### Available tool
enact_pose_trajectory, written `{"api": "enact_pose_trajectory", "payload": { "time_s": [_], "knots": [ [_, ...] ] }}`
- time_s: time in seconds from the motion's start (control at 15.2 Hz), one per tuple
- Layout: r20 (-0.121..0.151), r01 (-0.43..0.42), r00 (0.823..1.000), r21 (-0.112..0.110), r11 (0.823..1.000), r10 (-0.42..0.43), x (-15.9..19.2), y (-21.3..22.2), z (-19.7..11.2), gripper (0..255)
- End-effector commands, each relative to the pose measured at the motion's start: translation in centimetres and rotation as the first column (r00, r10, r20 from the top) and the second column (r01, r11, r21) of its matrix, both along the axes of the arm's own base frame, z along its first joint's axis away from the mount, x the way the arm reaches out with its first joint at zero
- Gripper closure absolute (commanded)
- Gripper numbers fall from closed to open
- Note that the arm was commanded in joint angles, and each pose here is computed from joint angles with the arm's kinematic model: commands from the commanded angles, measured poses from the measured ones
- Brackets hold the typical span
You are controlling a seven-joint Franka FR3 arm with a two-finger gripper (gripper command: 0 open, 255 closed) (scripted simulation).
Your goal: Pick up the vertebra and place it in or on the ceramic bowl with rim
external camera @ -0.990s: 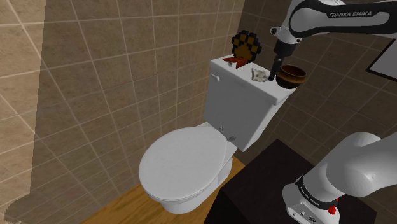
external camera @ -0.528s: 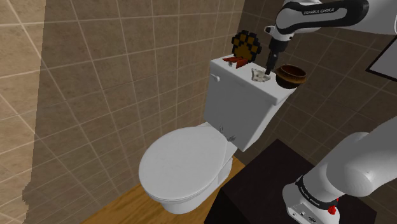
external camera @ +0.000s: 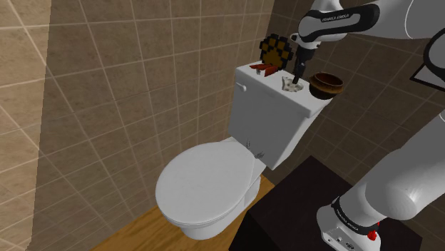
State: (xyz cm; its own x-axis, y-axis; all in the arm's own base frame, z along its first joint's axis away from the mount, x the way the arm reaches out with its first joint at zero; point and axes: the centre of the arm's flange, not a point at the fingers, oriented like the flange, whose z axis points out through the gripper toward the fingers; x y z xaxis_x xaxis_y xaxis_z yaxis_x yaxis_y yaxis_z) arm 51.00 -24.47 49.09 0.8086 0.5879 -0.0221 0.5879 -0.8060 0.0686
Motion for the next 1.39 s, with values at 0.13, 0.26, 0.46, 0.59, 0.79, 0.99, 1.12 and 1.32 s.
{"api": "enact_pose_trajectory", "payload": {
  "time_s": [0.13,0.26,0.46,0.59,0.79,0.99,1.12,1.32],
  "knots": [
    [0.000,-0.001,1.000,0.000,1.000,0.001,0.1,-0.3,-2.4,0],
    [0.000,-0.001,1.000,0.000,1.000,0.001,0.1,-0.3,-2.4,0],
    [0.000,-0.001,1.000,0.000,1.000,0.001,0.1,-0.3,-2.4,0],
    [0.000,-0.001,1.000,0.000,1.000,0.001,0.1,-0.3,-2.4,0],
    [0.000,-0.001,1.000,0.000,1.000,0.001,0.1,-0.3,-2.4,255],
    [0.000,-0.001,1.000,0.000,1.000,0.001,0.1,-0.3,-2.4,255],
    [0.000,-0.001,1.000,0.000,1.000,0.001,0.1,-0.3,-2.4,255],
    [0.000,-0.001,1.000,0.000,1.000,0.001,0.1,-0.3,-2.4,255]
  ]
}}
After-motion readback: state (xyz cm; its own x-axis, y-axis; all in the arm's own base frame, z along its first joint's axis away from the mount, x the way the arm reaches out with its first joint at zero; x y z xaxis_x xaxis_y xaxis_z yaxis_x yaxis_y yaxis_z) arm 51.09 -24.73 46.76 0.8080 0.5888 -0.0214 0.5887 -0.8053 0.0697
